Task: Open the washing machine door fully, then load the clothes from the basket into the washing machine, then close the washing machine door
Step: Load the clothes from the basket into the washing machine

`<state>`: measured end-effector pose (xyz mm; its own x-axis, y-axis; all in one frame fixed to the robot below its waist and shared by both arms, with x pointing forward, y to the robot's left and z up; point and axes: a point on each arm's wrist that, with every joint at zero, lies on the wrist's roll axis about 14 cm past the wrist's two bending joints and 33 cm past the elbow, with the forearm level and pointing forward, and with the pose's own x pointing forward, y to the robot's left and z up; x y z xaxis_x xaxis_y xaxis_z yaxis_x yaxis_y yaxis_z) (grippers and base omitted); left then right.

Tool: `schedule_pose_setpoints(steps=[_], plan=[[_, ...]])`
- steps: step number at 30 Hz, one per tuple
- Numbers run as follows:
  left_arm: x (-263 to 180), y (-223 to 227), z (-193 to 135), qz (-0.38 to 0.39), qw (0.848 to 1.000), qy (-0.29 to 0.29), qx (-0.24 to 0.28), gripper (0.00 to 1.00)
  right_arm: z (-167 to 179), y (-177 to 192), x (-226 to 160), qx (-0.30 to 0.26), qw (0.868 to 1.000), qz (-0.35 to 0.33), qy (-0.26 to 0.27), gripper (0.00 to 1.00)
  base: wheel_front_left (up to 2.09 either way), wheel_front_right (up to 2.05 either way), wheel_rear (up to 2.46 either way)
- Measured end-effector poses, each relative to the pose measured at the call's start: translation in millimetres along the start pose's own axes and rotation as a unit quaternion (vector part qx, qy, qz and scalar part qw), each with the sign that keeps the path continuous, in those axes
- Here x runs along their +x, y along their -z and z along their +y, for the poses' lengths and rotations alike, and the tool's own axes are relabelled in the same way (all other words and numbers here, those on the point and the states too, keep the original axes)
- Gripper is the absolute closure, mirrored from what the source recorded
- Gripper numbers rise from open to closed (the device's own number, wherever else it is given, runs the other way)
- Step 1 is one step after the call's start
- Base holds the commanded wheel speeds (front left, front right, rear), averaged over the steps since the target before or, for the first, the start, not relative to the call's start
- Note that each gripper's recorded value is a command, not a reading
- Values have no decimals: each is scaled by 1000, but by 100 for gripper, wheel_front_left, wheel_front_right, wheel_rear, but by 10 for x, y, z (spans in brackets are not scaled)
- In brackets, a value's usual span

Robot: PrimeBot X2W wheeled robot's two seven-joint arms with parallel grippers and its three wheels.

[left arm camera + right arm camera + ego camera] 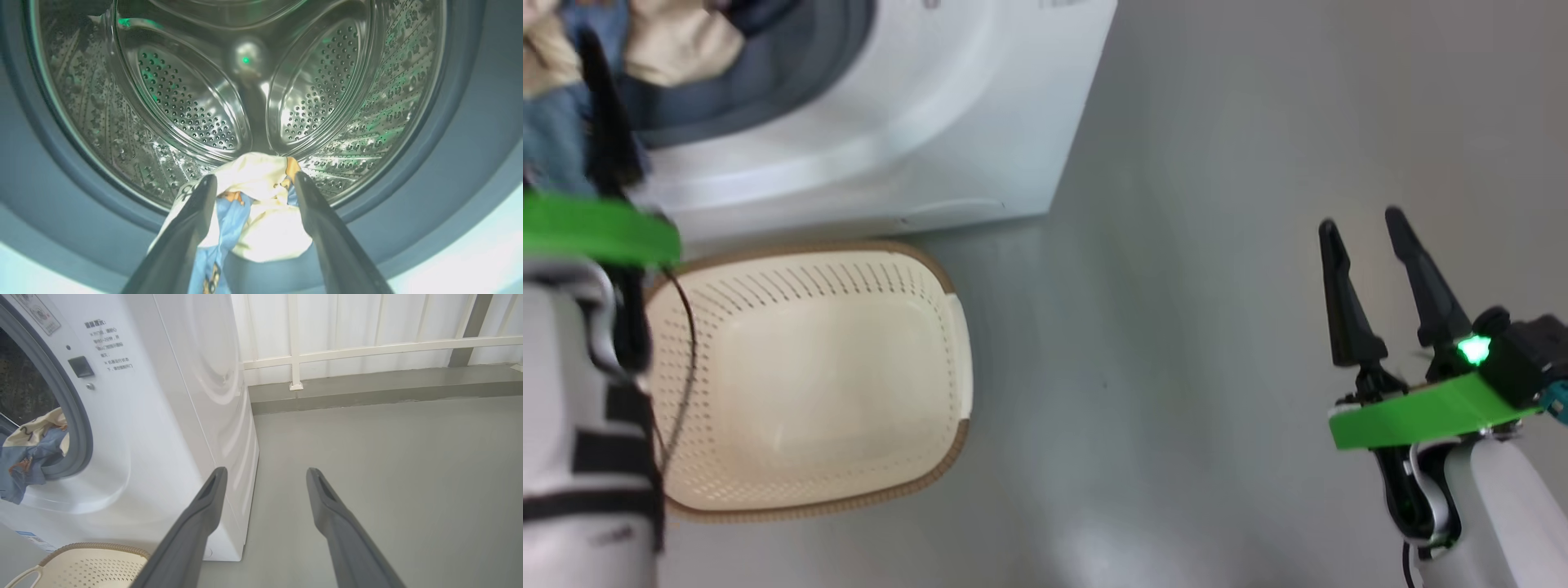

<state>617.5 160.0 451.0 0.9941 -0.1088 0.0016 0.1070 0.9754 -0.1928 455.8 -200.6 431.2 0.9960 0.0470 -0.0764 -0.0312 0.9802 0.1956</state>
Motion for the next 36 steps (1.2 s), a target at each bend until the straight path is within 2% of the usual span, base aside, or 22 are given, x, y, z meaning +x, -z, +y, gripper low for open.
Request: schedule_pose_setpoints(steps=[27,36], plan=[[-1930,-264,252,8,998,-54,23,0,301,-351,-645,-9,999,-26,-47,0,0,0,0],[-2304,-341,255,-3,998,-59,30,0,318,-408,-824,-12,998,-34,-49,0,0,0,0]])
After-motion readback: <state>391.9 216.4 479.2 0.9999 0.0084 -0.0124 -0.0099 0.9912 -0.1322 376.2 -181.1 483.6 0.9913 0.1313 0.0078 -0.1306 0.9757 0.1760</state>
